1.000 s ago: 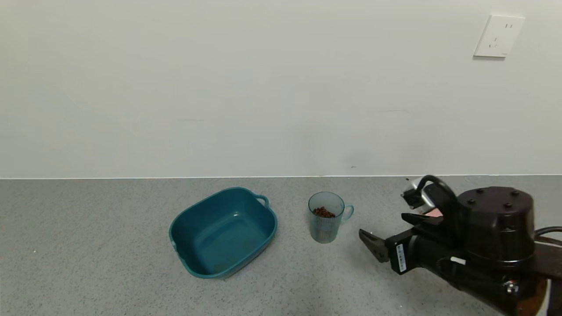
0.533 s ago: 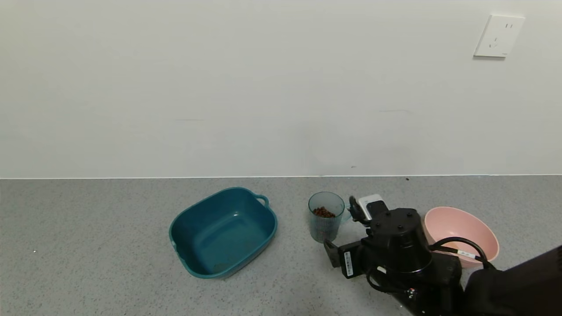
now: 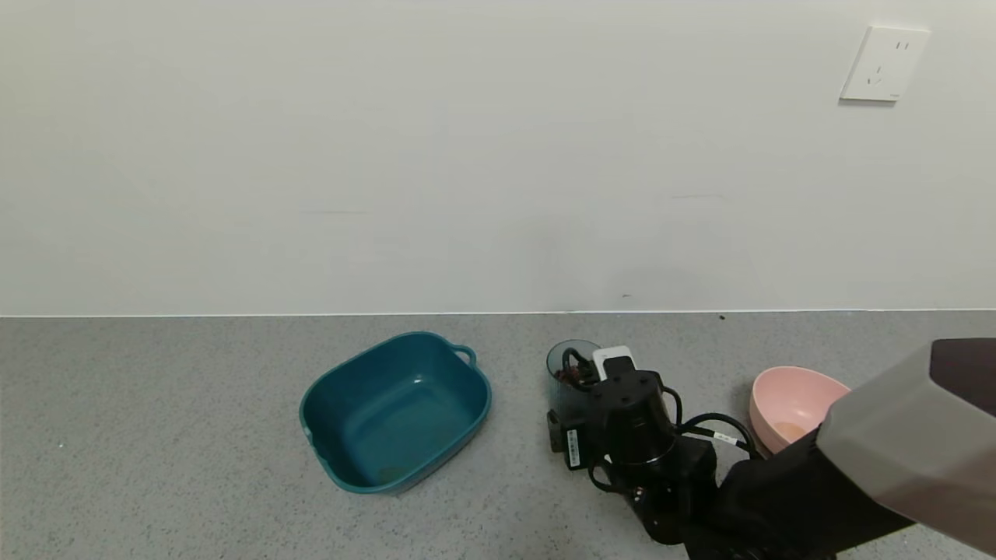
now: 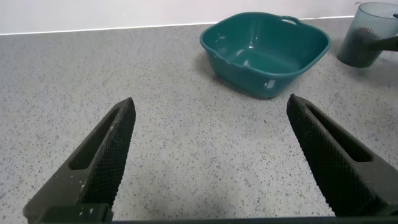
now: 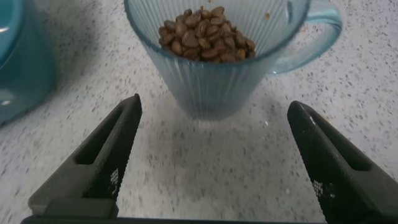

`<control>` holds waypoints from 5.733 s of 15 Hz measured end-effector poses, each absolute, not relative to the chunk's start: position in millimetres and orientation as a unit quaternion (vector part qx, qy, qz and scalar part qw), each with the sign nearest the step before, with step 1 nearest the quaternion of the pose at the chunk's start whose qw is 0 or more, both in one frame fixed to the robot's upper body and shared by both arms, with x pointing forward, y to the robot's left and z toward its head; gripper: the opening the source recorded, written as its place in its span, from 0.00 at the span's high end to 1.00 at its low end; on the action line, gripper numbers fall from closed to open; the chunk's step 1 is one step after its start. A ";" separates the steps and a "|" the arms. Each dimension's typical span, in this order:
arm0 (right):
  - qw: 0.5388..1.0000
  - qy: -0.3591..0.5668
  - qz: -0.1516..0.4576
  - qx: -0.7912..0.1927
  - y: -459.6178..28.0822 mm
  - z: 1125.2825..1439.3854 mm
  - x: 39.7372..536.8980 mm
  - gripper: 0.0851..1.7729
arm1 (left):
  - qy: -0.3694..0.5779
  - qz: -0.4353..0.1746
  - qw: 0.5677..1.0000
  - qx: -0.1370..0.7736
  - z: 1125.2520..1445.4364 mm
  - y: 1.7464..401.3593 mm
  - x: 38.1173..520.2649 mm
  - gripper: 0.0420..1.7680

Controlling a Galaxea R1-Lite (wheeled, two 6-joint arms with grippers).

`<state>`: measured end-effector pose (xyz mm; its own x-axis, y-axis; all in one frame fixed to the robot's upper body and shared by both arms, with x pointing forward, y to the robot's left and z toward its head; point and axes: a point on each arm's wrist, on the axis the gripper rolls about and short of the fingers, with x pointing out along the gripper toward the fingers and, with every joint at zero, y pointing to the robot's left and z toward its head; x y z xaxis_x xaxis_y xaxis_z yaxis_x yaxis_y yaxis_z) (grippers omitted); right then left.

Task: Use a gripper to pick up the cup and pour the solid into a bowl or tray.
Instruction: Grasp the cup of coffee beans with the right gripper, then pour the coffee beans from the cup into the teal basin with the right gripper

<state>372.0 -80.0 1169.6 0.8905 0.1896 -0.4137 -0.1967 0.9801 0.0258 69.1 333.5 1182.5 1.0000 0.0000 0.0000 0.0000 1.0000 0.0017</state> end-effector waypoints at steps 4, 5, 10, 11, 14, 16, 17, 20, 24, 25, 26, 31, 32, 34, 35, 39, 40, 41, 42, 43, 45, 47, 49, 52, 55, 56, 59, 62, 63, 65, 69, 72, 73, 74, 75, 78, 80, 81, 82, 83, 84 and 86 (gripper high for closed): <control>0.977 0.198 0.080 -0.009 -64.5 1160.1 384.2 0.04 | 0.000 0.000 1.000 0.001 1182.5 333.5 69.1 0.01; 0.978 0.195 0.074 -0.008 -62.7 1158.7 388.3 0.04 | 0.000 0.000 1.000 0.001 1182.5 333.5 69.1 0.01; 0.982 0.174 0.068 0.008 -58.5 1153.4 400.8 0.04 | 0.000 0.000 1.000 0.001 1182.5 333.5 69.1 0.01; 0.983 0.172 0.067 0.008 -58.4 1151.7 401.7 0.04 | 0.000 0.000 1.000 0.001 1182.5 333.5 69.1 0.01; 0.985 0.159 0.066 0.010 -56.7 1150.3 403.8 0.04 | 0.000 0.000 1.000 0.001 1182.5 333.5 69.1 0.01; 0.987 0.146 0.062 0.007 -56.1 1151.3 405.9 0.04 | 0.000 0.000 1.000 0.001 1182.5 333.5 69.1 0.01; 0.988 0.141 0.063 0.004 -55.7 1151.2 406.4 0.04 | 0.000 0.000 1.000 0.001 1182.5 333.5 69.1 0.01; 0.990 0.124 0.067 0.005 -54.4 1150.7 408.1 0.04 | 0.000 0.000 1.000 0.001 1182.5 333.5 69.1 0.01; 0.991 0.112 0.070 0.003 -54.7 1143.9 407.4 0.04 | 0.000 0.000 1.000 0.001 1182.5 333.5 69.1 0.01; 0.991 0.112 0.070 0.001 -55.5 1142.2 406.7 0.04 | 0.000 0.000 1.000 0.001 1182.5 333.5 69.1 0.01; 0.992 0.109 0.070 0.003 -56.1 1141.2 406.0 0.04 | 0.000 0.000 1.000 0.001 1182.5 333.5 69.1 0.01; 0.993 0.086 0.075 0.003 -58.9 1138.0 403.0 0.04 | 0.000 0.000 1.000 0.001 1182.5 333.5 69.1 0.01; 0.994 0.083 0.076 0.002 -59.3 1136.3 402.5 0.04 | 0.000 0.000 1.000 0.001 1182.5 333.5 69.1 0.01; 0.994 0.081 0.077 0.001 -59.6 1133.2 402.2 0.04 | 0.000 0.000 1.000 0.001 1182.5 333.5 69.1 0.01; 0.994 0.082 0.078 0.000 -59.7 1131.8 402.0 0.04 | 0.000 0.000 1.000 0.001 1182.5 333.5 69.1 0.01; 0.994 0.076 0.082 0.004 -59.5 1130.1 402.1 0.04 | 0.000 0.000 1.000 0.001 1182.5 333.5 69.1 0.01; 0.994 0.076 0.082 0.004 -59.2 1129.4 402.3 0.04 | 0.000 0.000 1.000 0.001 1182.5 333.5 69.1 0.01; 0.993 0.077 0.085 0.004 -58.9 1128.1 402.5 0.04 | 0.000 0.000 1.000 0.001 1182.5 333.5 69.1 0.01; 0.993 0.078 0.088 0.004 -58.5 1127.2 403.0 0.04 | 0.000 0.000 1.000 0.001 1182.5 333.5 69.1 0.01; 0.993 0.077 0.089 0.005 -58.4 1127.1 403.5 0.04 | 0.000 0.000 1.000 0.001 1182.5 333.5 69.1 0.01; 0.993 0.071 0.090 0.009 -57.5 1127.6 404.2 0.04 | 0.000 0.000 1.000 0.001 1182.5 333.5 69.1 0.01; 0.993 0.071 0.091 0.010 -56.9 1127.4 404.3 0.04 | 0.000 0.000 1.000 0.001 1182.5 333.5 69.1 0.01; 0.993 0.071 0.098 0.010 -56.5 1127.1 404.4 0.04 | 0.000 0.000 1.000 0.001 1182.5 333.5 69.1 0.01; 0.993 0.071 0.098 0.010 -56.4 1127.1 404.4 0.20 | 0.000 0.000 1.000 0.001 1182.5 333.5 69.1 0.01; 0.992 0.072 0.099 0.010 -56.3 1127.1 403.9 0.25 | 0.000 0.000 1.000 0.001 1182.5 333.5 69.1 0.01; 0.992 0.072 0.100 0.010 -56.3 1126.7 403.6 0.25 | 0.000 0.000 1.000 0.001 1182.5 333.5 69.1 0.01; 0.992 0.073 0.102 0.004 -57.5 1127.0 402.7 0.25 | 0.000 0.000 1.000 0.001 1182.5 333.5 69.1 0.01; 0.991 0.072 0.110 0.005 -58.5 1132.5 401.6 0.25 | 0.000 0.000 1.000 0.001 1182.5 333.5 69.1 0.01; 0.991 0.070 0.117 0.004 -59.2 1136.5 400.5 0.25 | 0.000 0.000 1.000 0.001 1182.5 333.5 69.1 0.01; 0.990 0.061 0.127 0.001 -62.3 1148.0 399.9 0.25 | 0.000 0.000 1.000 0.001 1182.5 333.5 69.1 0.01; 0.985 0.052 0.162 -0.029 -69.2 1174.6 402.2 0.25 | 0.000 0.000 1.000 0.001 1182.5 333.5 69.1 0.01; 0.976 0.057 0.201 -0.065 -68.8 1197.1 403.2 0.25 | 0.000 0.000 1.000 0.001 1182.5 333.5 69.1 0.01; 0.973 0.058 0.208 -0.082 -68.5 1205.5 404.8 0.25 | 0.000 0.000 1.000 0.001 1182.5 333.5 69.1 0.01; 0.970 0.057 0.216 -0.097 -67.7 1214.6 407.3 0.25 | 0.000 0.000 1.000 0.001 1182.5 333.5 69.1 0.01; 0.968 0.055 0.222 -0.107 -66.4 1223.1 409.6 0.25 | 0.000 0.000 1.000 0.001 1182.5 333.5 69.1 0.01; 0.962 0.055 0.230 -0.136 -62.5 1244.0 412.7 0.25 | 0.000 0.000 1.000 0.001 1182.5 333.5 69.1 0.01; 0.958 0.054 0.234 -0.156 -60.9 1254.5 410.6 0.25 | 0.000 0.000 1.000 0.001 1182.5 333.5 69.1 0.01; 0.956 0.052 0.235 -0.169 -61.2 1258.3 409.6 0.25 | 0.000 0.000 1.000 0.001 1182.5 333.5 69.1 0.01; 0.953 0.052 0.236 -0.184 -61.6 1260.1 409.4 0.25 | 0.000 0.000 1.000 0.001 1182.5 333.5 69.1 0.01; 0.950 0.048 0.236 -0.198 -61.9 1262.1 409.5 0.25 | 0.000 0.000 1.000 0.001 1182.5 333.5 69.1 0.01; 0.948 0.044 0.236 -0.208 -61.7 1263.3 409.7 0.25 | 0.000 0.000 1.000 0.001 1182.5 333.5 69.1 0.01; 0.943 0.032 0.238 -0.231 -59.5 1265.8 411.2 0.25 | 0.000 0.000 1.000 0.001 1182.5 333.5 69.1 0.01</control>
